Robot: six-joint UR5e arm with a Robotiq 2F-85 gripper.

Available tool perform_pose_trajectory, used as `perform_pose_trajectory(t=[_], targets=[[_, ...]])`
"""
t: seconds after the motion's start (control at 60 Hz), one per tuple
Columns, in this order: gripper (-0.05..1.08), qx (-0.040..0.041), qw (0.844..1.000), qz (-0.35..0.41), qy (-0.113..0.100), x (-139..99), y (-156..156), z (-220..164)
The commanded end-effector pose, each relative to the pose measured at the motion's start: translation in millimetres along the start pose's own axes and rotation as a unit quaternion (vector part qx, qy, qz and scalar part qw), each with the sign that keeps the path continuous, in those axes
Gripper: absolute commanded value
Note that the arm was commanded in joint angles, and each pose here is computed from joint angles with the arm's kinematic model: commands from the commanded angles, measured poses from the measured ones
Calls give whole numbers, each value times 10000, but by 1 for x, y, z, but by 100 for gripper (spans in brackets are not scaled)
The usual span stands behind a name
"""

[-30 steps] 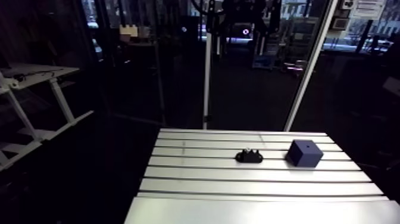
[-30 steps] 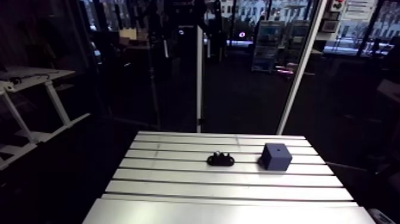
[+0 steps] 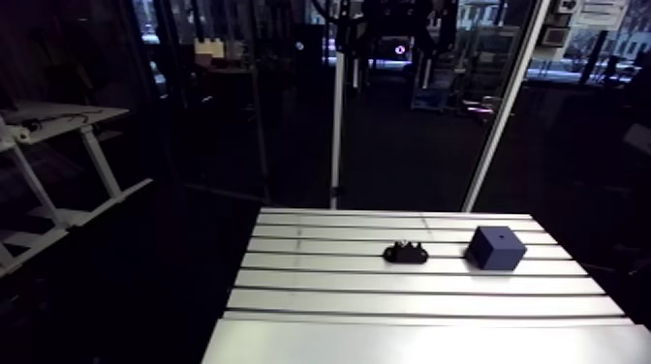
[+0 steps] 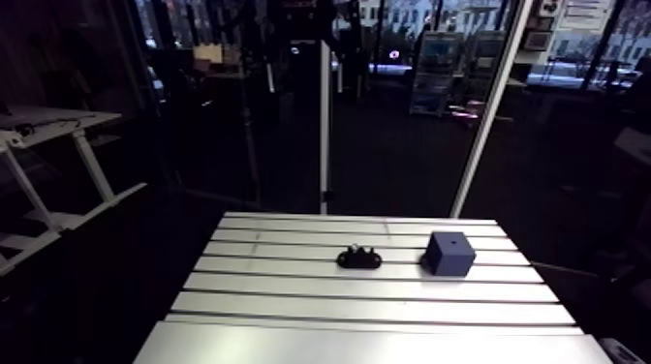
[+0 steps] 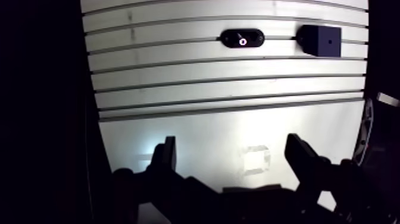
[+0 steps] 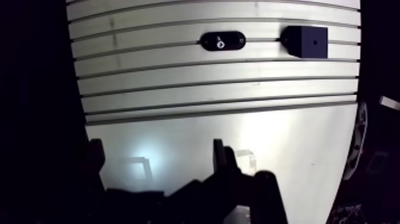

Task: Pick up the M10 bolt and insert it into the hole until fully seated.

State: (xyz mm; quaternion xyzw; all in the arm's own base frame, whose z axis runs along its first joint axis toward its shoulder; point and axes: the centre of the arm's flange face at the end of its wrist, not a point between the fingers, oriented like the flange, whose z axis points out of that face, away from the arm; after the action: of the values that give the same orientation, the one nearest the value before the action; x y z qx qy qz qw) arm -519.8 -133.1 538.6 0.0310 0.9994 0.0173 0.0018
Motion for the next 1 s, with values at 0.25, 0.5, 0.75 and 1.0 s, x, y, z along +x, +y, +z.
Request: perform_pose_trajectory(t=[0.25,0.5,0.75,1.0], targets=[[0,-1,10000,7,-16,5,0,2],[1,-65,9999,-29,-140,15,2,15],[1,-300,9992,-75,-269,37,6,46],[1,-227,9985,-395,-309,65,24,89]])
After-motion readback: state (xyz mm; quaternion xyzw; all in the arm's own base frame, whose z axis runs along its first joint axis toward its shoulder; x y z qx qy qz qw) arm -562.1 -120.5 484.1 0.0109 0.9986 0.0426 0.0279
